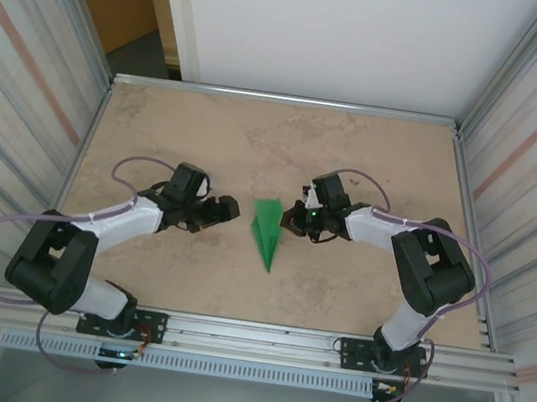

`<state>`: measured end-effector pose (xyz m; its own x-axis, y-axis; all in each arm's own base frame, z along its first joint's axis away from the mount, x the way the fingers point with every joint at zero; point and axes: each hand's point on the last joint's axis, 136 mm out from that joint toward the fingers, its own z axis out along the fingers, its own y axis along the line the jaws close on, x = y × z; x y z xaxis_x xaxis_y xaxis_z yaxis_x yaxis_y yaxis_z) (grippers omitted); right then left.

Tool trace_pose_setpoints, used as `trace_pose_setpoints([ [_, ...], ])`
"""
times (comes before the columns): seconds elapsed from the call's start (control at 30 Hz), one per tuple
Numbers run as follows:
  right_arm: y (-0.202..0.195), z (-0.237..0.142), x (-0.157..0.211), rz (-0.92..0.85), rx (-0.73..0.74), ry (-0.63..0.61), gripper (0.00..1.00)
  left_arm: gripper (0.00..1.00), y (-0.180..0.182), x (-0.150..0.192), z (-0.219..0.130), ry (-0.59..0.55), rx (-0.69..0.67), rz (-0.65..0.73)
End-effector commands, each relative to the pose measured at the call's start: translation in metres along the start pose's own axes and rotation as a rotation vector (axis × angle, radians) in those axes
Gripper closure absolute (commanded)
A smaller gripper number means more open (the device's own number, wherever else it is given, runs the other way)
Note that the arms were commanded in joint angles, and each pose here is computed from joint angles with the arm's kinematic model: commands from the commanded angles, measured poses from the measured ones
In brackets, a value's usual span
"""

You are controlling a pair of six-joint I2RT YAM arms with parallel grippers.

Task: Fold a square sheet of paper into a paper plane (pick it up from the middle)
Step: Move a paper plane to the center of the table.

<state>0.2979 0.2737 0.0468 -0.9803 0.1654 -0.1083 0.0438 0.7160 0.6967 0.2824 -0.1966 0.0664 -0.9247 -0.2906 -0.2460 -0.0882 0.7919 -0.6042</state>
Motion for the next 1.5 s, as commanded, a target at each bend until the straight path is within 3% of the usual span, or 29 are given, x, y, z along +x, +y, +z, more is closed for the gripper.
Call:
trace_pose_setpoints([
  [0.0,-0.004,0.001,-0.003,-0.005,-0.033,-0.001,1.0,0.23,-0.019,0.008,0.009,0.044,0.049,0.012],
  [0.33,-0.013,0.002,-0.001,0.005,-0.026,0.006,1.0,0.38,-0.055,0.024,0.036,0.128,0.12,0.07],
  [0.5,-0.014,0.003,-0.001,0.007,-0.023,0.004,1.0,0.61,-0.058,0.026,0.051,0.173,0.112,0.061],
  [0.77,-0.012,0.002,-0.002,0.005,-0.028,0.004,1.0,0.74,-0.068,0.021,0.068,0.198,0.146,0.059],
  [0.97,-0.013,-0.005,-0.007,0.009,-0.023,-0.028,1.0,0.96,-0.06,0.016,0.071,0.188,0.114,0.041],
  [1.17,-0.018,-0.015,-0.013,0.02,-0.028,-0.058,1.0,0.98,-0.045,0.006,0.053,0.117,0.089,0.014],
  [1.47,-0.025,-0.01,-0.012,0.039,-0.018,-0.047,1.0,0.96,-0.033,0.013,0.054,0.123,0.065,-0.011],
])
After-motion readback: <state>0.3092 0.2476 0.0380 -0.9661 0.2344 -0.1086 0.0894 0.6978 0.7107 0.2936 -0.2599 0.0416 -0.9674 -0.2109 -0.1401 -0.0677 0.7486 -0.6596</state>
